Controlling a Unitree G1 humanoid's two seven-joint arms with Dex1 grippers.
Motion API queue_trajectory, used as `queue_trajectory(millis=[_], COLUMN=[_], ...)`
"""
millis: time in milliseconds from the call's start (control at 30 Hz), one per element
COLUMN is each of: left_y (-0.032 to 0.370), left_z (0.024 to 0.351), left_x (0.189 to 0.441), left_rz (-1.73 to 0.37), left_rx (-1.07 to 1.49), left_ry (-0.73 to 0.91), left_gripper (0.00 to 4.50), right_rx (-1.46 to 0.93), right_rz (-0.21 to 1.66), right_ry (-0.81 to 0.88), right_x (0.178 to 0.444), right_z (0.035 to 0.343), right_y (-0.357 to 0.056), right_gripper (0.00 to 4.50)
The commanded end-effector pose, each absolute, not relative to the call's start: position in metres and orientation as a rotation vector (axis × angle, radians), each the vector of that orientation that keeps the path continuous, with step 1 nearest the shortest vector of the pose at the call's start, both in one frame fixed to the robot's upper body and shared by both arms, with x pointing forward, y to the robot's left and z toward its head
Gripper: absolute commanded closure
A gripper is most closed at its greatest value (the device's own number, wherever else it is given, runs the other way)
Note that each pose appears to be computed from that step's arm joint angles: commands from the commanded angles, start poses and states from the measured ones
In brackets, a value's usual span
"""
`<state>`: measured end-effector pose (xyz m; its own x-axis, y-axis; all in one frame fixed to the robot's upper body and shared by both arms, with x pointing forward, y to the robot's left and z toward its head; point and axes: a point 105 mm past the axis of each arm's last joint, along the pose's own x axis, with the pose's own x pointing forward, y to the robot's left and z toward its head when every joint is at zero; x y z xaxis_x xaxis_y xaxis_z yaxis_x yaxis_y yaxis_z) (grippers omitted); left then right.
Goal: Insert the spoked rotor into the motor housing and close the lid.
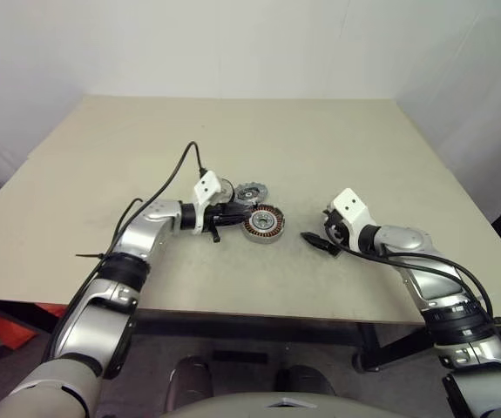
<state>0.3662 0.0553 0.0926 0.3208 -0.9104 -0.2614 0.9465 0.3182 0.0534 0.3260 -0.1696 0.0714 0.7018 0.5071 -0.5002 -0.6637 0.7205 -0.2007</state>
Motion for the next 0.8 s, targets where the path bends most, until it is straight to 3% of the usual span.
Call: queue_trajectory(millis=[33,267,800], left_y=[0.042,0.022,0.031], left_z=[0.100,0.092,0.081], left_x=[0.375,0.377,0.382], left_rz=[-1.251,-1.285,-1.240], left_rx=[0.268,0.272,0.292], left_ry=[0.153,0.172,0.195], left_gripper=[3.74,3.74,3.74], right_rx=[-0.392,-0.369,-0.364], right_rz=[0.637,0.585,0.568], right_ry=[0.367,0.363,0.357], right_x=[0.324,0.317,0.325], right_z=[0.091,0.092,0.095], right_y=[-0.171,-0.174,-0.173], right_gripper=[0.00,0.00,0.00])
